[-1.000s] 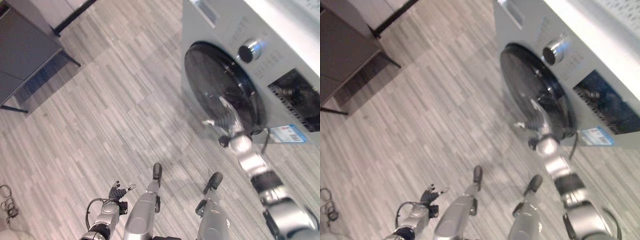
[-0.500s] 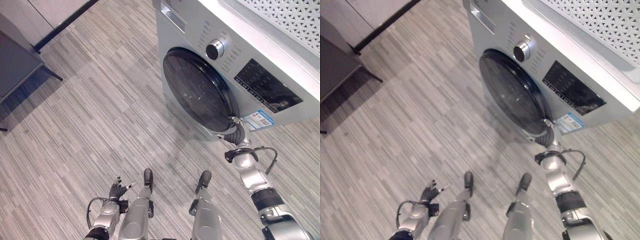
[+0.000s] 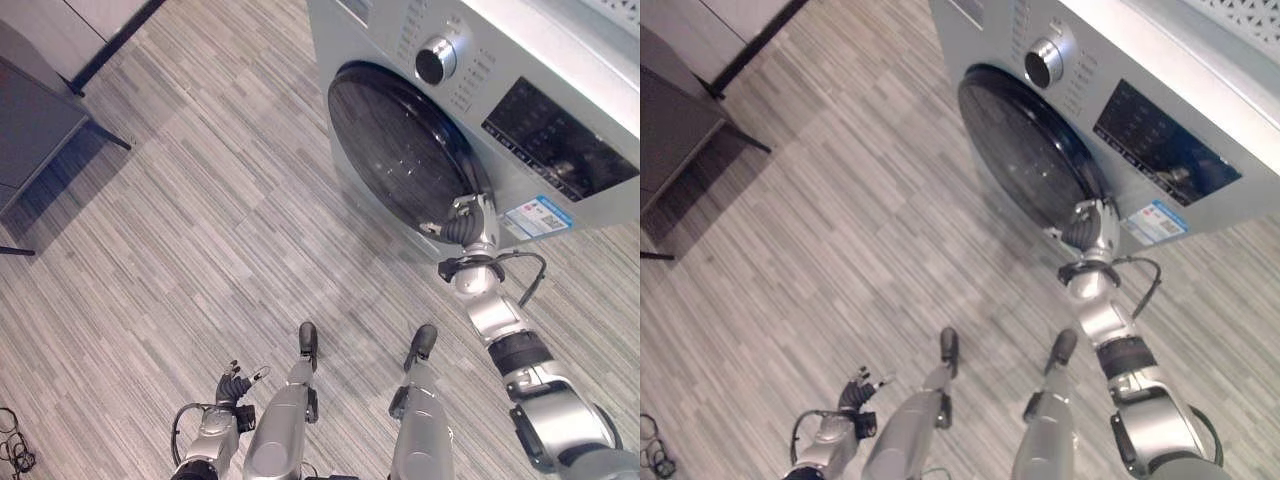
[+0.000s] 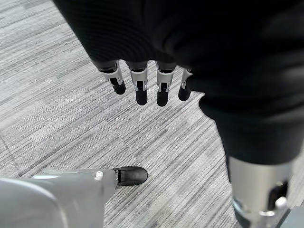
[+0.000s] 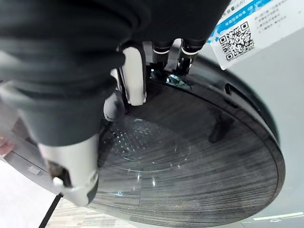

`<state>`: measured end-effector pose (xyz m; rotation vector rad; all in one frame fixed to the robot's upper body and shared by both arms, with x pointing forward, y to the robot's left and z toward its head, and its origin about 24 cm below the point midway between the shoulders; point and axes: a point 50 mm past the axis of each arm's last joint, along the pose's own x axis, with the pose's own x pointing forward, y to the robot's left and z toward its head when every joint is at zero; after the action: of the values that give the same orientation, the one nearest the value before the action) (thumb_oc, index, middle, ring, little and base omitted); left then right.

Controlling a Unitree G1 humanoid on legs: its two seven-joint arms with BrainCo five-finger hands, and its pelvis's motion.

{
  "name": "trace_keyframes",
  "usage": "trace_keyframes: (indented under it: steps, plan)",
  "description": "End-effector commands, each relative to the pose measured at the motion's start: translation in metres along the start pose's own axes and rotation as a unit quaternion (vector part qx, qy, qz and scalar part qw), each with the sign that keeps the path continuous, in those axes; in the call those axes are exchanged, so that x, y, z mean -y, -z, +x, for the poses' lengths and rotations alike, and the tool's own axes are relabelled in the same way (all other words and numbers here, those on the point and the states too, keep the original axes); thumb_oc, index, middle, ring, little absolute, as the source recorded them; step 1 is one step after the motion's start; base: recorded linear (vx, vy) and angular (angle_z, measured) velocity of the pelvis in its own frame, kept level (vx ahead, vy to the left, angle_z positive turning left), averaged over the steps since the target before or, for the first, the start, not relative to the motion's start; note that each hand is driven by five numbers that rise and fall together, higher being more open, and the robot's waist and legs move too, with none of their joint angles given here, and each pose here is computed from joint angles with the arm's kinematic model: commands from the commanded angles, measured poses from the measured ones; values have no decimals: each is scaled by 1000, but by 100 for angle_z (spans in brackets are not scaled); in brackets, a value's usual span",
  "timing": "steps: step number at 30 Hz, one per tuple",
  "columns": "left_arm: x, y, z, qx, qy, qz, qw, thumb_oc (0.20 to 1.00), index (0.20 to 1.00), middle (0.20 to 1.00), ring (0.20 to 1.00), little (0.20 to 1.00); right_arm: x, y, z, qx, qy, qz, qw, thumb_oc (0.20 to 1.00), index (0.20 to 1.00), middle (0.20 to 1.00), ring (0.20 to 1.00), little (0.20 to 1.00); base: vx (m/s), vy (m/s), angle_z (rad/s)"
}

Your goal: Grab the laundry basket,head to the washer,open it,put in the laundry and shut it.

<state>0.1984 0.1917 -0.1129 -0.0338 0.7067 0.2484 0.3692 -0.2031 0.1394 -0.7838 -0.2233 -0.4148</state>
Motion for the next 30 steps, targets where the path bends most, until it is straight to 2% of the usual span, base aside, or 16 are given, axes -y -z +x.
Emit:
trace_keyframes:
  steps: [1,4,8,9,10,13,18,19,20,27,28,29,30]
  plan:
    - [2,-19,5,38,7,22,999,1000,1000,1000,1000,1000,34,-74,56,78,17,35,996,1000,1000,1000,1000,1000,-38,5,-18]
    - [3,-21,5,41,12,22,999,1000,1000,1000,1000,1000,23,-83,57,81,-18,58,995,1000,1000,1000,1000,1000,-37,15,-10]
    - [5,-24,6,43,24,30,998,1000,1000,1000,1000,1000,-8,-96,49,65,-131,183,972,1000,1000,1000,1000,1000,-24,-2,-4]
    - [5,-24,6,43,24,30,998,1000,1000,1000,1000,1000,-8,-96,49,65,-131,183,972,1000,1000,1000,1000,1000,53,-9,-7]
    - [4,-20,5,36,33,37,998,1000,1000,1000,1000,1000,-22,-107,43,67,-185,233,952,1000,1000,1000,1000,1000,65,-3,2]
    - [7,-4,2,8,54,58,997,1000,1000,1000,1000,1000,-52,-111,29,28,-257,328,908,1000,1000,1000,1000,1000,30,14,-45]
    - [2,9,-1,-15,43,67,997,1000,1000,1000,1000,1000,-66,-115,20,24,-270,314,910,1000,1000,1000,1000,1000,10,16,23]
    - [2,9,-1,-15,43,67,997,1000,1000,1000,1000,1000,-66,-116,20,24,-270,314,910,805,805,805,805,805,28,8,18]
    - [2,10,-1,-17,41,67,997,1000,1000,1000,1000,1000,-68,-116,19,21,-275,321,906,200,200,200,200,200,27,1,8]
    - [-6,18,-2,-34,34,89,995,1000,1000,1000,1000,1000,-73,-120,14,17,-285,337,897,200,200,200,200,200,51,-15,24]
    - [-6,18,-2,-34,34,89,995,1000,1000,1000,1000,1000,-73,-120,14,17,-285,337,897,347,347,347,347,347,76,5,34]
    - [-7,21,-3,-41,34,94,994,1000,1000,1000,1000,1000,-76,-116,12,10,-284,333,899,903,903,903,903,903,39,2,27]
    - [-7,21,-3,-41,34,94,994,1000,1000,1000,1000,1000,-76,-115,12,10,-284,333,899,1000,1000,1000,1000,1000,59,-6,28]
